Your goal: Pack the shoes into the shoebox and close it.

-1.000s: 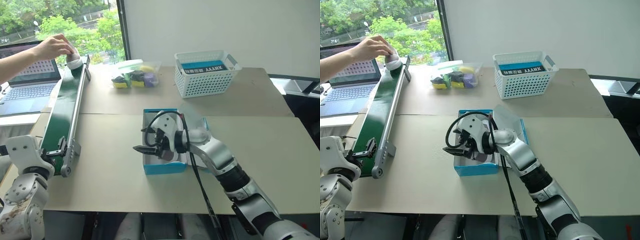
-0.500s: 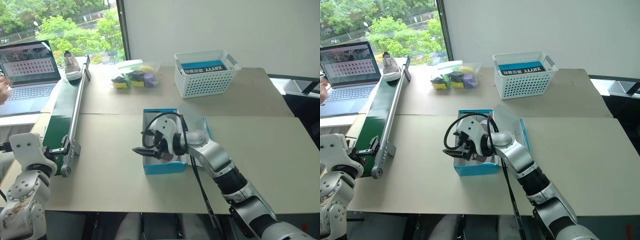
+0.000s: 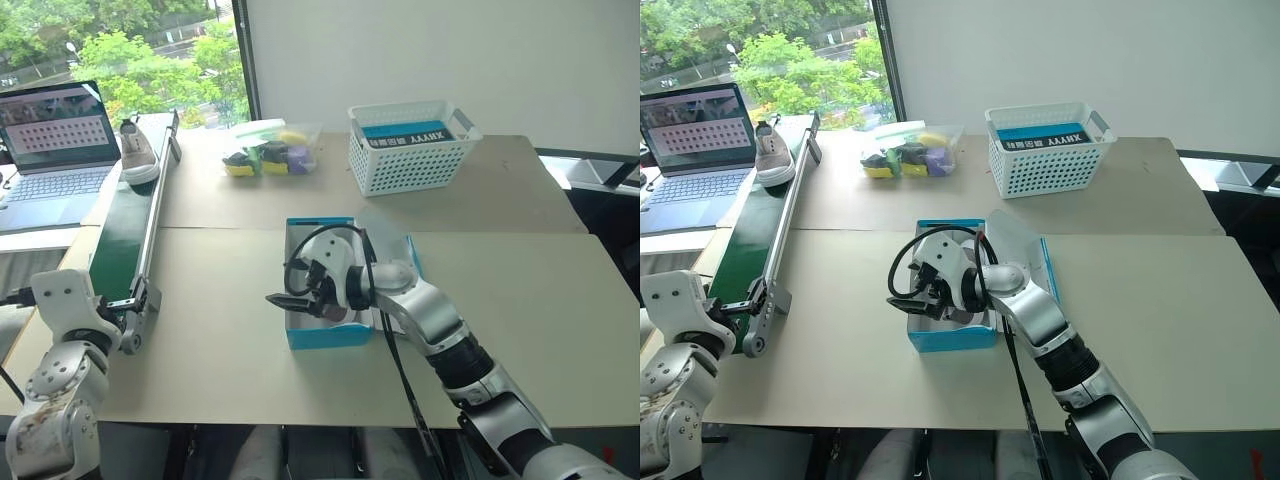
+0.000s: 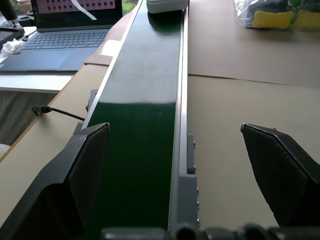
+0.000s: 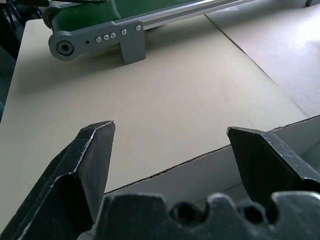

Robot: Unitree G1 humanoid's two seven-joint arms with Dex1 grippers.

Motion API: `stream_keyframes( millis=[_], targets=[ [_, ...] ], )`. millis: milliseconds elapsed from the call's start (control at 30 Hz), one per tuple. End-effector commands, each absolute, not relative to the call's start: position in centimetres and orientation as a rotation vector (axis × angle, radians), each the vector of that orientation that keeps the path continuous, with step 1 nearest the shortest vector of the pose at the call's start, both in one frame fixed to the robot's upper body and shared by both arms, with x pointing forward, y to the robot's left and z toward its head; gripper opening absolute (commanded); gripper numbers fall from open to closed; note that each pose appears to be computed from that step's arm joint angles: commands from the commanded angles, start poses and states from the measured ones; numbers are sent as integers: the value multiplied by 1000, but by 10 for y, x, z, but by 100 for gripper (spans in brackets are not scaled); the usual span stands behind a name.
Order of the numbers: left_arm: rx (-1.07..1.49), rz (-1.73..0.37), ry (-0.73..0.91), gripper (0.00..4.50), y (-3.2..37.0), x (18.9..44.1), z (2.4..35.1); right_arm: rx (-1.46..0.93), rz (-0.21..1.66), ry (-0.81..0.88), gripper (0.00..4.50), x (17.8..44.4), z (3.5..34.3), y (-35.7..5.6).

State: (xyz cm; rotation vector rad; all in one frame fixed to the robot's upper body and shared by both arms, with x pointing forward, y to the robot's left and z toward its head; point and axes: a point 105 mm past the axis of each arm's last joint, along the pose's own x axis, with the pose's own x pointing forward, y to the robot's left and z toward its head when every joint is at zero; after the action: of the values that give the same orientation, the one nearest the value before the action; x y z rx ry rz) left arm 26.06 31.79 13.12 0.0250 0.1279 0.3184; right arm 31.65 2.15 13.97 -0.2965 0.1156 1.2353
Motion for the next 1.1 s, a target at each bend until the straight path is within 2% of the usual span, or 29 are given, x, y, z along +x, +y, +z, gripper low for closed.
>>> stream_keyframes(
  millis=[33, 1100],
  targets=[
    [27, 359, 109, 450, 326, 260, 137, -282, 1234, 81, 427, 315, 147, 23],
    [-26, 428, 172, 450, 334, 261, 117, -283, 1218, 74, 427, 316, 148, 22]
  ],
)
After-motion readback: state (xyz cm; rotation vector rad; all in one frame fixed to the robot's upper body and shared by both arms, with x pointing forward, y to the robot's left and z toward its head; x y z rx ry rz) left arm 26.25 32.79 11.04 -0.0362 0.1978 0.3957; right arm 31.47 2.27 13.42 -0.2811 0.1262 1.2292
